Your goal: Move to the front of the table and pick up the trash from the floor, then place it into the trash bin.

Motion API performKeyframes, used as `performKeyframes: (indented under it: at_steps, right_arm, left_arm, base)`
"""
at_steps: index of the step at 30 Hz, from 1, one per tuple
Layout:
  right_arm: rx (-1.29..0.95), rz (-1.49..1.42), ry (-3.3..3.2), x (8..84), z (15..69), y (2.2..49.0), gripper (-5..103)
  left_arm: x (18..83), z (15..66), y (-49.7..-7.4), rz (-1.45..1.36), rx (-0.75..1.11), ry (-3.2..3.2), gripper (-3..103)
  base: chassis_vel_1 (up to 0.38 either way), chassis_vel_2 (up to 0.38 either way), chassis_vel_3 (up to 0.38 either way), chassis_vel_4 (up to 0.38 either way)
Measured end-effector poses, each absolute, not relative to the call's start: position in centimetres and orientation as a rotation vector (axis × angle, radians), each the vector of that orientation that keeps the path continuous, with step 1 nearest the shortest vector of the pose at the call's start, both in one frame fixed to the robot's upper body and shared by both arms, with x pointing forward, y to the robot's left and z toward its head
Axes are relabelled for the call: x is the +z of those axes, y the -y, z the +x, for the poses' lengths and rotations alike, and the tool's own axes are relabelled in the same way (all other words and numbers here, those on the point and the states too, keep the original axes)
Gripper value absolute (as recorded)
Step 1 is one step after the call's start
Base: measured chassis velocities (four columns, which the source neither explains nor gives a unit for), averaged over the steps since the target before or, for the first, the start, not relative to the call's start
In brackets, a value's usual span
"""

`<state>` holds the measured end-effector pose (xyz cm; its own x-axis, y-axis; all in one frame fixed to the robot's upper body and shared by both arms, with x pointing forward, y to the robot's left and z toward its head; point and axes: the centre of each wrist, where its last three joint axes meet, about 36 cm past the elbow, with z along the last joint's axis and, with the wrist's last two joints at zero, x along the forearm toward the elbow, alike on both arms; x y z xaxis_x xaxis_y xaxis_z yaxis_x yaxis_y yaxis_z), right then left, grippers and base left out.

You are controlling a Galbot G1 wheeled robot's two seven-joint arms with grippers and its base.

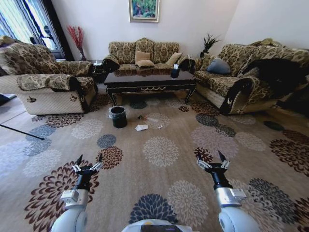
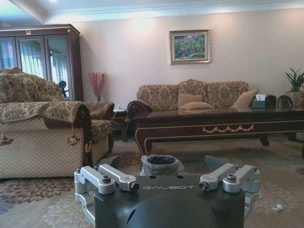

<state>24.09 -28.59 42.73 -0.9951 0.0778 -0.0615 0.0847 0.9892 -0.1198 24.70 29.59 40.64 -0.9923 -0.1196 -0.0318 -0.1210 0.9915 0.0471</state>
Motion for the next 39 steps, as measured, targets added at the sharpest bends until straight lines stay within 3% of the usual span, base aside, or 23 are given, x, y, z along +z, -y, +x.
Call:
performKeyframes:
  at_steps: [39]
  right_arm:
    - [-0.199,0.133,-3.063,42.97,23.79,28.52,100]
  left_arm:
    - [40.75,24.39,-29.54,-0.190,0.062,-3.100,100]
  base:
    - [0.000,0.000,0.000,0.000]
